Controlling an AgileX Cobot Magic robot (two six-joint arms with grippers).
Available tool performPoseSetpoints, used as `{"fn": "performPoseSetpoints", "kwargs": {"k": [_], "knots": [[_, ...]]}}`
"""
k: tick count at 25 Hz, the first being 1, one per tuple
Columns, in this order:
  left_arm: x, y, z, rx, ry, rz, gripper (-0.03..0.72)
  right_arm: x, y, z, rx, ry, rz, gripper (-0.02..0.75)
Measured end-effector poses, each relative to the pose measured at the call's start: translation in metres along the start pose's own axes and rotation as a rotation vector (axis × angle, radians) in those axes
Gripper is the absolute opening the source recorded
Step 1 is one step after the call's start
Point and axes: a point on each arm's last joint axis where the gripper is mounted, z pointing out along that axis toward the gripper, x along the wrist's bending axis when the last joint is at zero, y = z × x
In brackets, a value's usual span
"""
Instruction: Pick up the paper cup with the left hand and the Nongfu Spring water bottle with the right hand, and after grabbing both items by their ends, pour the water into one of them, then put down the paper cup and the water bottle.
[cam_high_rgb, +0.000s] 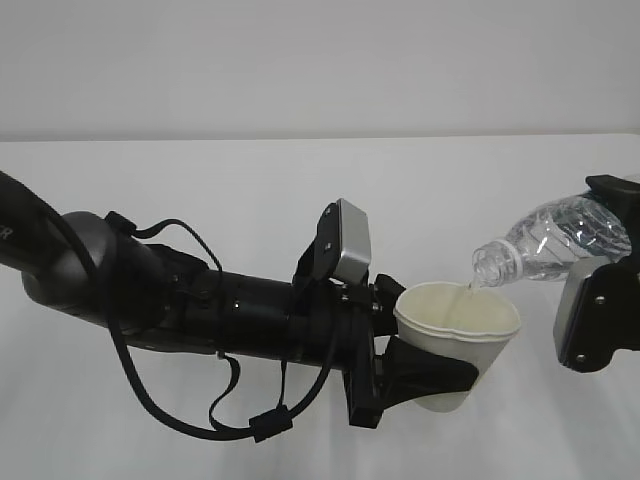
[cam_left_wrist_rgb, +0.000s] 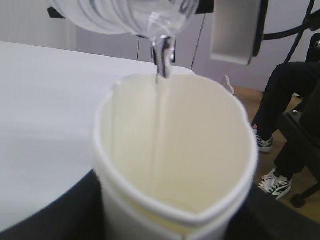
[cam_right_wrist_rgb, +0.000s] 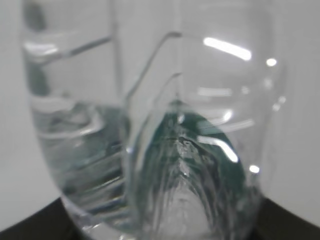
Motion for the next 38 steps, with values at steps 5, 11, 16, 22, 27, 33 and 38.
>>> {"fn": "performPoseSetpoints", "kwargs": {"k": [5, 11, 16, 22, 27, 33, 38], "knots": [[0.0, 0.0, 0.0, 0.0, 0.0, 0.0, 0.428, -0.0002, 0.0, 0.0, 0.0, -0.002, -0.002, 0.403], [0.0, 0.0, 0.0, 0.0, 0.0, 0.0, 0.428, -0.0003, 0.0005, 0.0, -0.005, -0.003, -0.007, 0.403], [0.0, 0.0, 0.0, 0.0, 0.0, -0.002, 0.428, -0.0003, 0.0005, 0.0, -0.006, -0.003, -0.007, 0.403], [-0.0002, -0.0001, 0.0, 0.001, -0.002, -0.001, 0.428, -0.0003, 0.0008, 0.0, -0.008, -0.004, -0.009, 0.403], [-0.0002, -0.0001, 0.0, 0.001, -0.002, -0.001, 0.428, -0.0003, 0.0008, 0.0, -0.008, -0.004, -0.011, 0.403], [-0.0002, -0.0001, 0.0, 0.001, -0.002, -0.001, 0.428, -0.0003, 0.0008, 0.0, -0.009, -0.004, -0.011, 0.403], [-0.0002, -0.0001, 0.0, 0.001, -0.002, -0.001, 0.428, -0.0005, 0.0008, 0.0, -0.009, -0.005, -0.011, 0.403]]}}
